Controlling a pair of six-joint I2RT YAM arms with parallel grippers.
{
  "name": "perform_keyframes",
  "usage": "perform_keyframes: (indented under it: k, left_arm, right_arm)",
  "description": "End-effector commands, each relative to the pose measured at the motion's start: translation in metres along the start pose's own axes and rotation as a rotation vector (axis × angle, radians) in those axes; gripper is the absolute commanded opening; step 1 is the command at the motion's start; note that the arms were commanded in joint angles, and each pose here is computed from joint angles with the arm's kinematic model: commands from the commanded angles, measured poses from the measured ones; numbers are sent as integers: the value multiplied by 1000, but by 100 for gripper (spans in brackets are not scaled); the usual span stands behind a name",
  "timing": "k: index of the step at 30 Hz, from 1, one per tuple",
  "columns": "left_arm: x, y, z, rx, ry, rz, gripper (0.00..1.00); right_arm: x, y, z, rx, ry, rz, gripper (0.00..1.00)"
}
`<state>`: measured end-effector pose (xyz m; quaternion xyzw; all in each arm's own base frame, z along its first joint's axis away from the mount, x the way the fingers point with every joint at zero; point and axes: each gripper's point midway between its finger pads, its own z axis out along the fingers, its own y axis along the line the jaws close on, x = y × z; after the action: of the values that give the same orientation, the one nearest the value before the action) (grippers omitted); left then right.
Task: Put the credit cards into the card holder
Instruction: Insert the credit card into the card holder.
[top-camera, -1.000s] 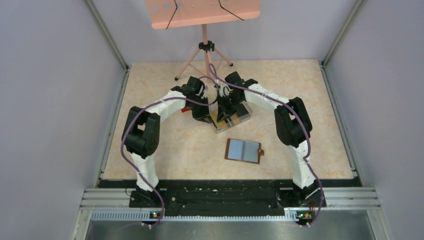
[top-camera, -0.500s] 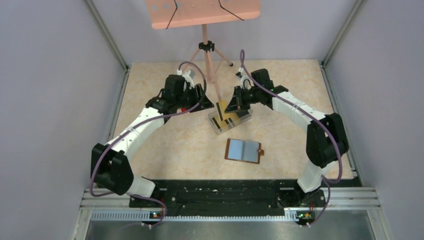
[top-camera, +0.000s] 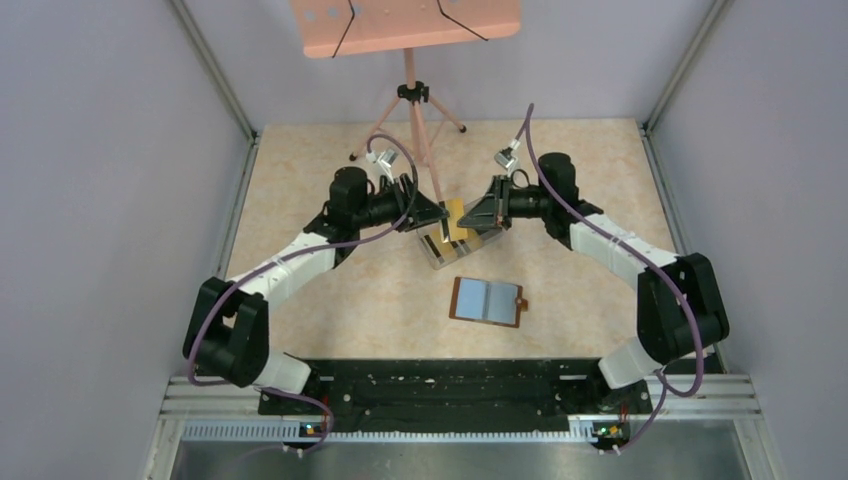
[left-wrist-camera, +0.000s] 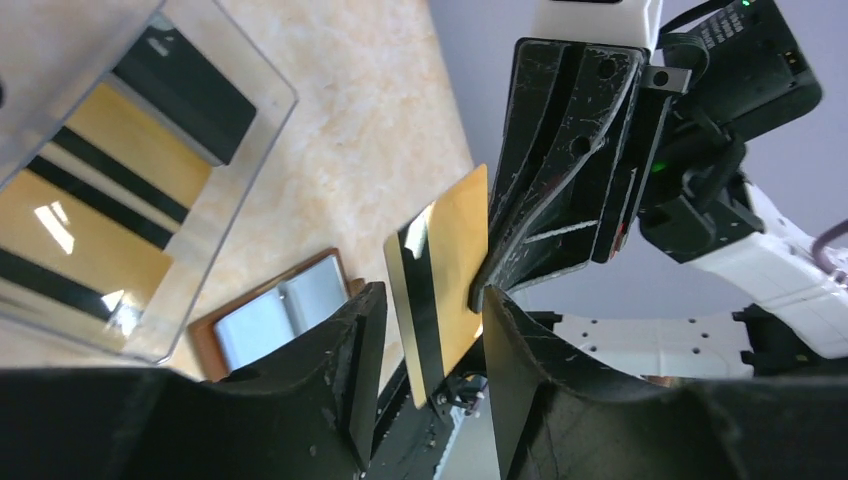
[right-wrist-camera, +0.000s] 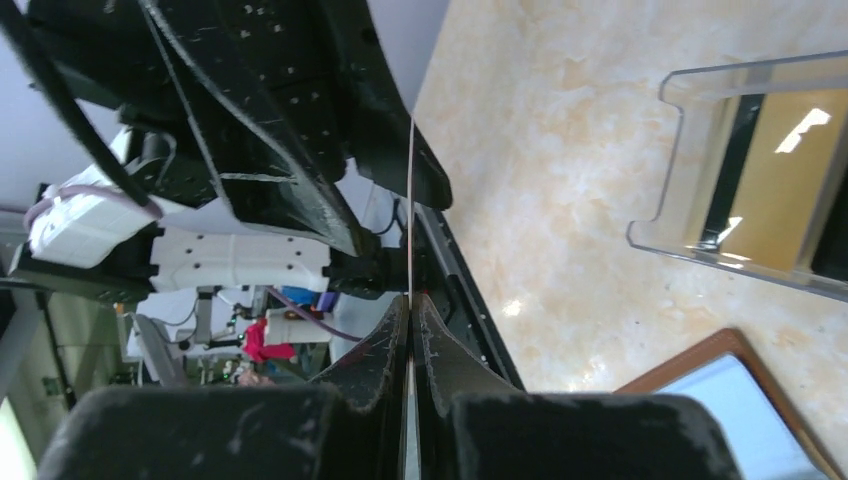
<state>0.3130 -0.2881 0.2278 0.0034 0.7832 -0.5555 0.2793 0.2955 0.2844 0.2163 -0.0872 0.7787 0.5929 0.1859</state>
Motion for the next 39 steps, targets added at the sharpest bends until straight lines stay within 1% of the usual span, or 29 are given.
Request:
perform_keyframes:
  k: [1,4,9,18,19,21,22,24,25,27,29,31,34,36,39]
  left_arm:
    - [4,-27,5,145,28,28,43]
    - [9,-24,8,139,34,16,34]
    - [14,-22,5,137,29,11,29]
    - [23,-32,-1,190,42,2,27]
    - [25,-33,-1,193,50,-2,25]
    - [30,-34,0,204,73,-5,17]
    - [32,-35,1,208,81,-5,11]
    - [34,-35,2,204,90,-9,2]
    - [35,-34,3,203,91,-10,0]
    - [35,-33,4,197,88,-13,0]
    - [35,-31,5,180,87,-13,0]
    - [35,-27,6,151,87,-2,0]
    - [42,-16,8,85,123,6,0]
    - [48,-8,10,43,148,15,0]
    - [61,5,15,-20,191,30,0]
  right_arm:
    - [-6,44,-10,-150,-28,-71,0]
    - [-6,47,-11,-154,-39,-66,0]
    - [-3,46,-13,-146,-43,-57,0]
    - [-2,42,-13,-129,-62,-45,0]
    - [-3,41,-13,-128,-64,-42,0]
    - [-3,41,-13,-127,-65,-42,0]
    - [-3,41,-13,-128,-64,-42,0]
    - [-3,40,-13,-126,-64,-40,0]
    - [-2,38,-12,-124,-62,-37,0]
    - [-1,35,-12,-110,-60,-27,0]
    - [2,29,-11,-88,-54,-20,9]
    - [4,22,-12,-51,-56,-7,22]
    - [9,6,-14,16,-54,-7,37]
    - [13,-4,-17,52,-50,3,44]
    - [20,-21,-23,111,-43,22,51]
